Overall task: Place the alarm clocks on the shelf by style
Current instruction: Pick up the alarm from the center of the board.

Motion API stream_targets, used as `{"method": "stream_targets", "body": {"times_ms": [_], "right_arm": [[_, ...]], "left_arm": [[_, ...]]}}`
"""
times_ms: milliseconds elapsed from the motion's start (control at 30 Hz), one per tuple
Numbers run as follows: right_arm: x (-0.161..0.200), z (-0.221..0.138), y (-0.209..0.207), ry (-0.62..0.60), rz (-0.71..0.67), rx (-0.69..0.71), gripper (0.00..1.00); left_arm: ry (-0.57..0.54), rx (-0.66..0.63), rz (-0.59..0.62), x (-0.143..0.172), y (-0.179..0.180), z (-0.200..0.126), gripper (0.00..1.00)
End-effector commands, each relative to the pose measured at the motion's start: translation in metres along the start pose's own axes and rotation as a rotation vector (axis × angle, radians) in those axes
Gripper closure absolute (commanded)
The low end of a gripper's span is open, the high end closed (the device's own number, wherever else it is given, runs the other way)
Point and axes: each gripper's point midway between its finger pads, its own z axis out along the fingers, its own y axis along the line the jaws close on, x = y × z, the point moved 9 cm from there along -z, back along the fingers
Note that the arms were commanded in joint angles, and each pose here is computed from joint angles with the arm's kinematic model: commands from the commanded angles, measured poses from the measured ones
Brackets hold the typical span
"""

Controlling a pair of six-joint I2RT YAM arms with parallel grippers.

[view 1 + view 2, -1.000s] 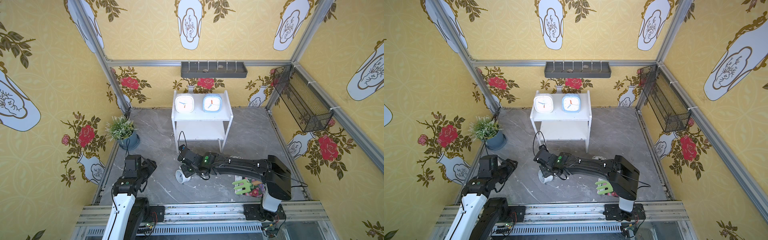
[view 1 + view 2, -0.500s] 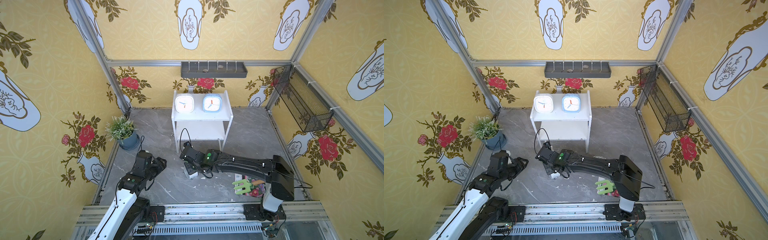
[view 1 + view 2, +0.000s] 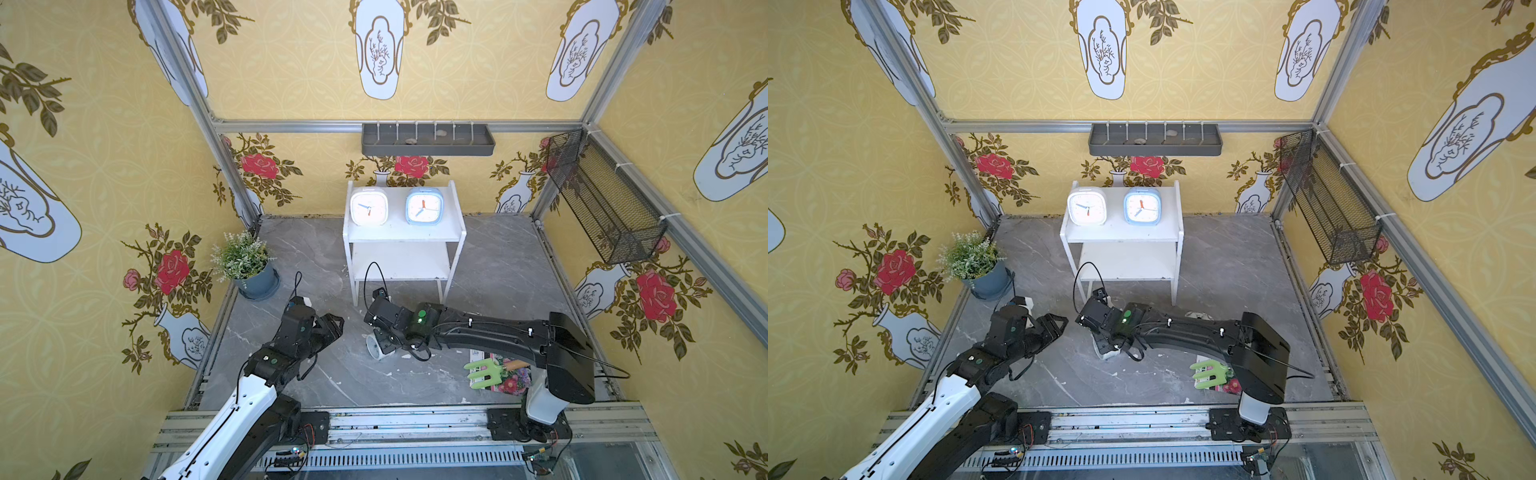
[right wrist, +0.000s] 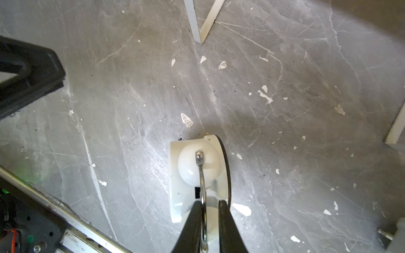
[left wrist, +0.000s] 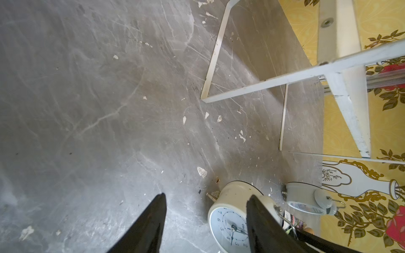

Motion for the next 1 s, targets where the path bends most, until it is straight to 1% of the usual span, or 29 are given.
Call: {"method": "stream_targets", "body": {"times_ms": [0,67,167,367,433,667,867,967], "right_arm": [[-0.004,-0.003,0.003,-0.027,0.028,-0.036,0.74],[-0.002,-0.003,0.003,-0.027,0.033,-0.038,0.69],[-0.003,-0.005,0.002,-0.042,0.045,-0.057,0.67],[-0.006,-0.009,0.003,-0.057,0.079,-0.112,0.71],[-0.007,-0.008,0.003,-0.057,0.095,-0.126,0.74],[-0.004,-0.001,-0.001,-0.047,0.121,-0.104,0.81],[-0.004,0.002,-0.001,-0.043,0.123,-0.098,0.83],[-0.003,0.003,-0.002,-0.043,0.123,-0.092,0.86]], "left_arm": [[-0.024,0.019,0.021,-0.002,-0.001,0.002,0.38],[-0.027,0.024,0.025,-0.002,-0.002,0.001,0.38],[-0.026,0.040,0.039,-0.001,-0.003,0.001,0.38],[-0.001,0.040,0.108,0.006,-0.010,0.004,0.38],[-0.003,0.036,0.133,0.007,-0.013,0.004,0.38],[-0.016,0.051,0.196,0.009,-0.021,0.001,0.35],[0.002,0.038,0.237,0.011,-0.030,0.001,0.36],[-0.008,0.037,0.242,0.010,-0.032,0.000,0.36]]}}
